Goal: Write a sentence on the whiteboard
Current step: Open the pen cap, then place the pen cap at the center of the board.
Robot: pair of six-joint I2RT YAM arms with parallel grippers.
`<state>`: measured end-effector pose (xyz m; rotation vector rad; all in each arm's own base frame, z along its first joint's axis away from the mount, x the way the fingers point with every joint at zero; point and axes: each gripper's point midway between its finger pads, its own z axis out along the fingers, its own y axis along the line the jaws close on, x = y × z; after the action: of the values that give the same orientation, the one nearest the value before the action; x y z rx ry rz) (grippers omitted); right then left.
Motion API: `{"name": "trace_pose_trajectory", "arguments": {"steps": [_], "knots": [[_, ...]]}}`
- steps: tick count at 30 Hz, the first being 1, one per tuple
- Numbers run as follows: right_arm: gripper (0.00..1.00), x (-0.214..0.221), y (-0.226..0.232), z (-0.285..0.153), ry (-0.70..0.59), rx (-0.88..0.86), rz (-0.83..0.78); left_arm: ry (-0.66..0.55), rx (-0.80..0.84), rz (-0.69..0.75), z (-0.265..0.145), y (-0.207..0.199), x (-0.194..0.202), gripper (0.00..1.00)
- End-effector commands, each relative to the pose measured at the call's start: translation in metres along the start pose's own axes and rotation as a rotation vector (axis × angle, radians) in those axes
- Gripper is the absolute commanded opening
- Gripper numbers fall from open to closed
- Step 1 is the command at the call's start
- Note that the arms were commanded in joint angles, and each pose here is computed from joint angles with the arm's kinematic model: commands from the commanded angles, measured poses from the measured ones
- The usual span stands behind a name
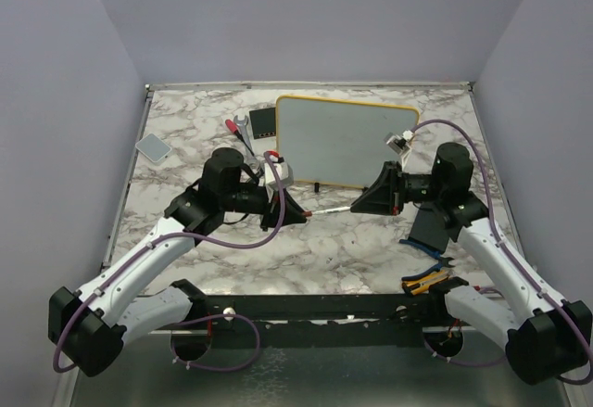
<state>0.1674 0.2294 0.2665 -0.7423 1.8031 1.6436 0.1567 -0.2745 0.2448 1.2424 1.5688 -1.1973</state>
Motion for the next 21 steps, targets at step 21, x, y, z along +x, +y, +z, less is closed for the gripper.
{"name": "trace_pose_trajectory", "arguments": {"steps": [21], "knots": [[0.00,-0.040,-0.022,-0.044,-0.176,0.452,-0.144,0.146,-0.449,-0.178,-0.014,0.074,0.041,0.00]]}}
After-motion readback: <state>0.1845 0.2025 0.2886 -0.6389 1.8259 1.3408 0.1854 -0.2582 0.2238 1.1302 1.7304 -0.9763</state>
